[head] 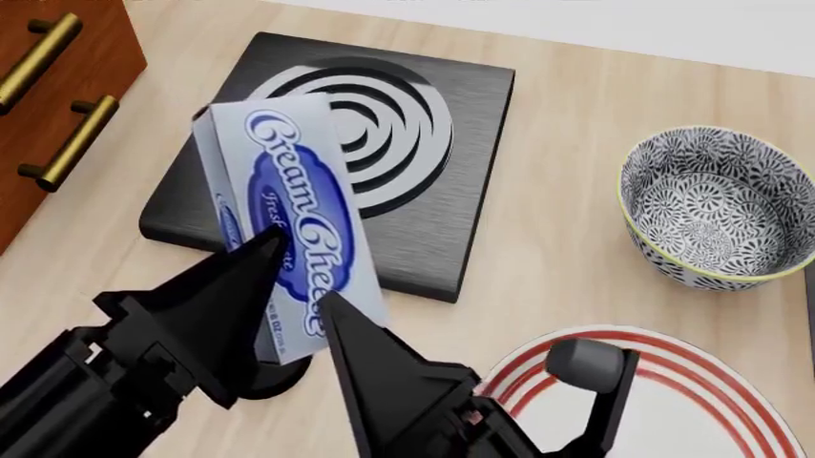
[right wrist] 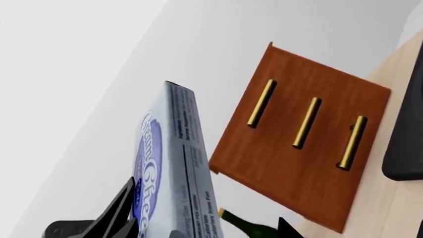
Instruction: Pick up the cream cheese and put it in the bowl.
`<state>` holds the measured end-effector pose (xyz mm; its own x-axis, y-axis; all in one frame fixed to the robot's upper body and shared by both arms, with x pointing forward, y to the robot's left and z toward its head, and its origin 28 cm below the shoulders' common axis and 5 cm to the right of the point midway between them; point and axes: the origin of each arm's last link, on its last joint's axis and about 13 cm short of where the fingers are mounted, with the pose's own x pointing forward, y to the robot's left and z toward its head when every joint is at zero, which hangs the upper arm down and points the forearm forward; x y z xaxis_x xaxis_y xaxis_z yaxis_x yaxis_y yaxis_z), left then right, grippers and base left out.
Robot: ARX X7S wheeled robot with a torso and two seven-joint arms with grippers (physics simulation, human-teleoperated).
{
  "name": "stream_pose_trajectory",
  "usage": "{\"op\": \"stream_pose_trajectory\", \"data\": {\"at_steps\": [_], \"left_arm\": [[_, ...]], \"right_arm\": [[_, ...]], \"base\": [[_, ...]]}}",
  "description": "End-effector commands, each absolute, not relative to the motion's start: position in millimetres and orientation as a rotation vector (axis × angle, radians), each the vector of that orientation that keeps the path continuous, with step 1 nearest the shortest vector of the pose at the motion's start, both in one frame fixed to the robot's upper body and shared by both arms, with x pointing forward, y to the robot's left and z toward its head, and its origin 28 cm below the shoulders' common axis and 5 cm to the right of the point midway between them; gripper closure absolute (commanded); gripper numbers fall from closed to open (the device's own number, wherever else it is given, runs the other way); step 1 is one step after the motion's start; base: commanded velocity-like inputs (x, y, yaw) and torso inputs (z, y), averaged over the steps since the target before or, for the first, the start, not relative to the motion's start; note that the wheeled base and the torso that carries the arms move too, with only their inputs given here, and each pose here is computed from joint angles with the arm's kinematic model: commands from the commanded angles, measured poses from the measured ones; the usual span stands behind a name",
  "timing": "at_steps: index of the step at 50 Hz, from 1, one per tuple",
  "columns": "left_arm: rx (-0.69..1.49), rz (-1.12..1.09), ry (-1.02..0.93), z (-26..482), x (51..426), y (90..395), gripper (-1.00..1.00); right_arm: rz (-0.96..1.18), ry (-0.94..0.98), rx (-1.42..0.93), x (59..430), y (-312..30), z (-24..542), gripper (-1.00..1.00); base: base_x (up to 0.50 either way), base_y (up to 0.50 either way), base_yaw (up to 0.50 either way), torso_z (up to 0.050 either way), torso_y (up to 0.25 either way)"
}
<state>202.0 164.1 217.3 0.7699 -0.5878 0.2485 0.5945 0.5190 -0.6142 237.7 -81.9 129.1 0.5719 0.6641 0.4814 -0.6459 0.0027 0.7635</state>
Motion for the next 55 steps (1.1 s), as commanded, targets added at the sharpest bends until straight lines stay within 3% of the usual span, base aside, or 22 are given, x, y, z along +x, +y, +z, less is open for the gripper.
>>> {"op": "stream_pose_trajectory", "data": {"at_steps": [1,5,6,26,27,55], "left_arm": [[-0.772,-0.747,-0.014,220.8,199.3,163.6,1.0],[-0.773,-0.747,-0.011,220.1,200.4,163.8,1.0],[-0.775,-0.748,-0.011,221.2,200.6,164.1,1.0],[-0.753,-0.728,-0.006,219.7,199.9,164.9,1.0],[-0.733,-0.707,0.011,217.1,201.8,165.1,-1.0],[-0.601,-0.384,-0.153,208.1,213.9,178.9,-1.0]], "right_arm": [[1.035,0.037,1.179,242.5,-76.7,128.4,-1.0],[1.031,0.042,1.182,245.8,-76.2,126.8,-1.0],[1.026,0.045,1.182,246.0,-75.8,126.3,1.0],[1.034,-0.004,1.158,231.1,-80.6,129.7,1.0],[1.032,-0.013,1.152,229.0,-81.6,130.4,1.0],[0.952,-0.135,1.125,213.8,-99.5,132.6,1.0]], "base": [[0.0,0.0,0.0,0.0,0.0],[0.0,0.0,0.0,0.0,0.0],[0.0,0.0,0.0,0.0,0.0],[0.0,0.0,0.0,0.0,0.001],[0.0,0.0,0.0,0.0,0.01],[0.0,0.0,0.0,0.0,0.0]]}}
